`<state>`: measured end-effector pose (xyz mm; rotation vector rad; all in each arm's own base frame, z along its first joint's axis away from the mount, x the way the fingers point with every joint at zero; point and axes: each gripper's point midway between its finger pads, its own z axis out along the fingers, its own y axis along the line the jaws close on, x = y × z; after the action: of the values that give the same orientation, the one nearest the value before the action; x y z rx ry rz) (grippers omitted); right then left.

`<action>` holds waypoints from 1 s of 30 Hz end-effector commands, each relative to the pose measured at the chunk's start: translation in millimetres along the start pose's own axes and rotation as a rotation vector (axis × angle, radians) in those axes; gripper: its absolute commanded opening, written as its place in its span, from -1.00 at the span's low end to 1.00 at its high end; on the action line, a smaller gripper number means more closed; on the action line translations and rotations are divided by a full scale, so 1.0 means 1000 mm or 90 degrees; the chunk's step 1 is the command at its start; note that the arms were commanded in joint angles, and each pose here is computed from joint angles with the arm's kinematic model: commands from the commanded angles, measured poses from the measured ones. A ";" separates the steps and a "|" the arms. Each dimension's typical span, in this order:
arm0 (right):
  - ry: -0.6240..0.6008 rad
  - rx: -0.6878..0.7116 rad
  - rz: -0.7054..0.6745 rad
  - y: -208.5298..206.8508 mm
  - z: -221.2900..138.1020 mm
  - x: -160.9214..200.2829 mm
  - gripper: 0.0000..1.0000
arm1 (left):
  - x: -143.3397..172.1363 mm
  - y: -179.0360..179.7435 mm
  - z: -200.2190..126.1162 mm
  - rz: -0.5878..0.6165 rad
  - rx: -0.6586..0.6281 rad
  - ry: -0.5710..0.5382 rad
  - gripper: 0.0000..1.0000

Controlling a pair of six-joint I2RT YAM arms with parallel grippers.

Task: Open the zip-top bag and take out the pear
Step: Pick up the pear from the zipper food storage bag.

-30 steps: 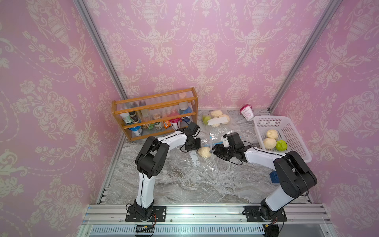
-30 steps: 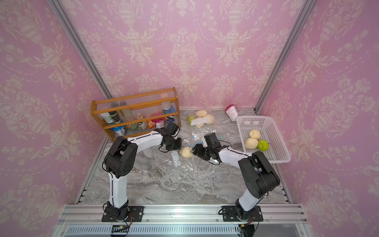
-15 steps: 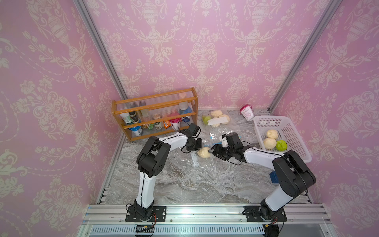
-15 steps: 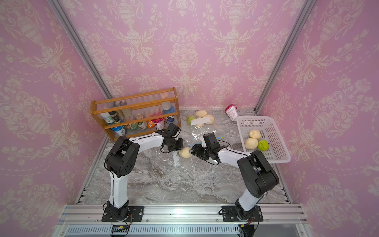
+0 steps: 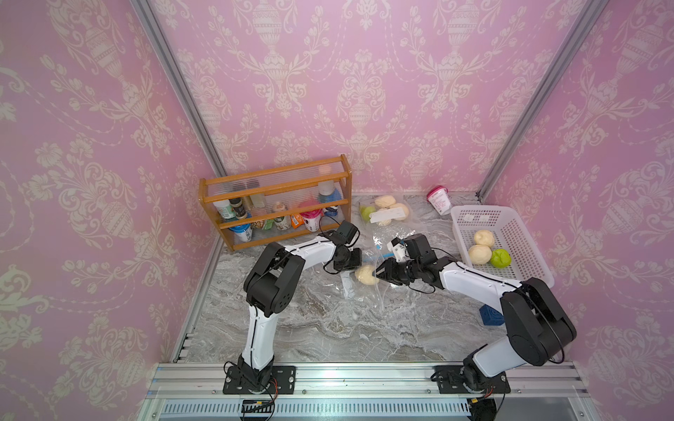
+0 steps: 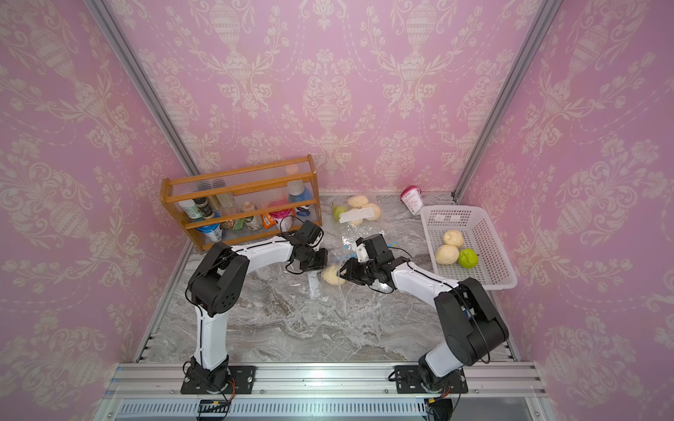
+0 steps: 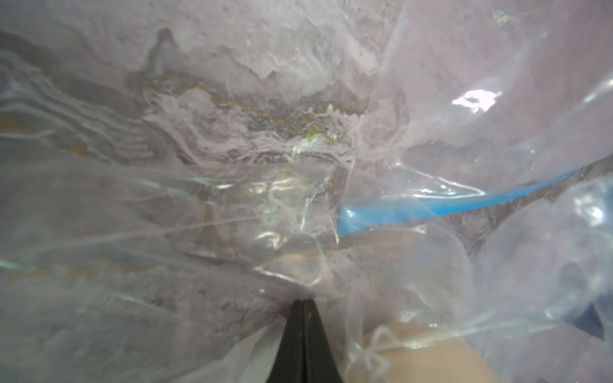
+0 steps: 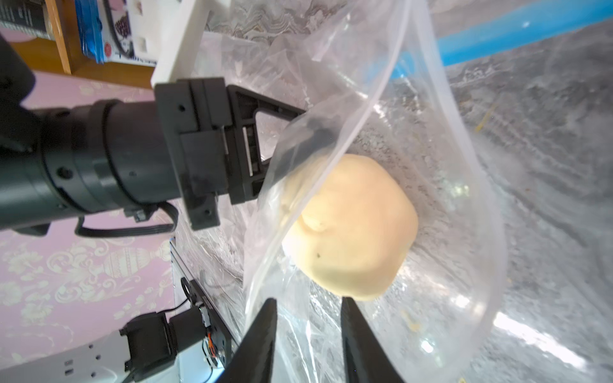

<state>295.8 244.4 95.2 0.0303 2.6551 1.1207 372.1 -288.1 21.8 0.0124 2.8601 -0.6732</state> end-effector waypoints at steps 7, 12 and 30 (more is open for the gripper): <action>0.111 0.003 -0.017 -0.005 -0.001 0.040 -0.89 | 0.014 0.005 -0.008 0.009 -0.011 0.019 -0.93; 0.088 -0.016 0.042 -0.006 0.018 0.032 -0.98 | 0.013 -0.002 -0.010 0.015 0.010 0.017 -0.93; -0.110 0.140 0.075 -0.029 0.009 -0.041 -0.55 | 0.044 -0.030 -0.027 0.121 0.092 0.069 -0.95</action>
<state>327.1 237.3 65.9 0.2748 2.6894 0.9080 341.0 -297.8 38.3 0.2259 2.8598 -0.7904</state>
